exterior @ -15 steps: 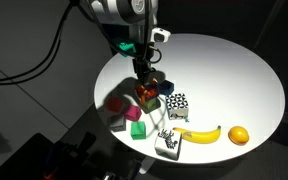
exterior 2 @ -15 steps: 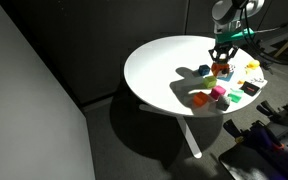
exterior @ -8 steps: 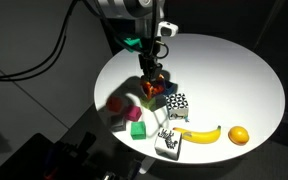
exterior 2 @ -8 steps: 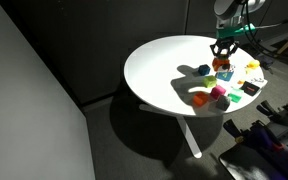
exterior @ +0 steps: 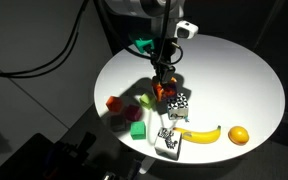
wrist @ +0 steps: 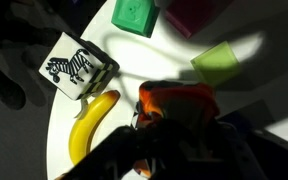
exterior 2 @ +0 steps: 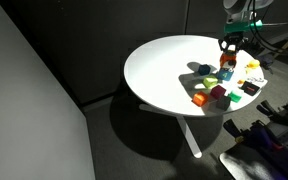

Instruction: Put the orange dice on top of the blue dice

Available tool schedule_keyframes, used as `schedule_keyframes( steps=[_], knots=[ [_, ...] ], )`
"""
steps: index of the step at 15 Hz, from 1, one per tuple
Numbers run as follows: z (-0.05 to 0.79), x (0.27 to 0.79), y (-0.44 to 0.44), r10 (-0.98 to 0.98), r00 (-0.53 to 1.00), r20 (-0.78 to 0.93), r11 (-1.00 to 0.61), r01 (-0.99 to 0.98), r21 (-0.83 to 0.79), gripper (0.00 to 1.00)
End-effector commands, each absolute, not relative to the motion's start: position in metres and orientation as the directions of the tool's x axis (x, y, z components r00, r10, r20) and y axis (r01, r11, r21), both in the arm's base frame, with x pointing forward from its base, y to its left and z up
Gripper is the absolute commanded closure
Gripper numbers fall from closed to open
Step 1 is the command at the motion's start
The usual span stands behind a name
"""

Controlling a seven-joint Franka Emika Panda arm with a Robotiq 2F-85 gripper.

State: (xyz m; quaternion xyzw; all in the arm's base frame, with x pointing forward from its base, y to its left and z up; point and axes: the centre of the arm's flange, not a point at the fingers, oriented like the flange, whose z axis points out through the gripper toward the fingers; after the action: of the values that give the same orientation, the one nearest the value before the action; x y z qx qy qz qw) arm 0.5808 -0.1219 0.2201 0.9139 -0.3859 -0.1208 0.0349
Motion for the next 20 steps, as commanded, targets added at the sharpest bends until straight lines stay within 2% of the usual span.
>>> schedule_keyframes(
  steps=[1,8,20],
  knots=[
    [0.223,0.585,-0.140,-0.780,0.599,-0.183,-0.623,-0.771,0.132,0.85],
    [0.211,0.585,-0.166,-0.860,0.485,-0.160,-0.505,-0.854,0.123,0.85],
    [0.195,0.589,-0.175,-0.875,0.463,-0.141,-0.480,-0.868,0.128,0.85]
  ],
)
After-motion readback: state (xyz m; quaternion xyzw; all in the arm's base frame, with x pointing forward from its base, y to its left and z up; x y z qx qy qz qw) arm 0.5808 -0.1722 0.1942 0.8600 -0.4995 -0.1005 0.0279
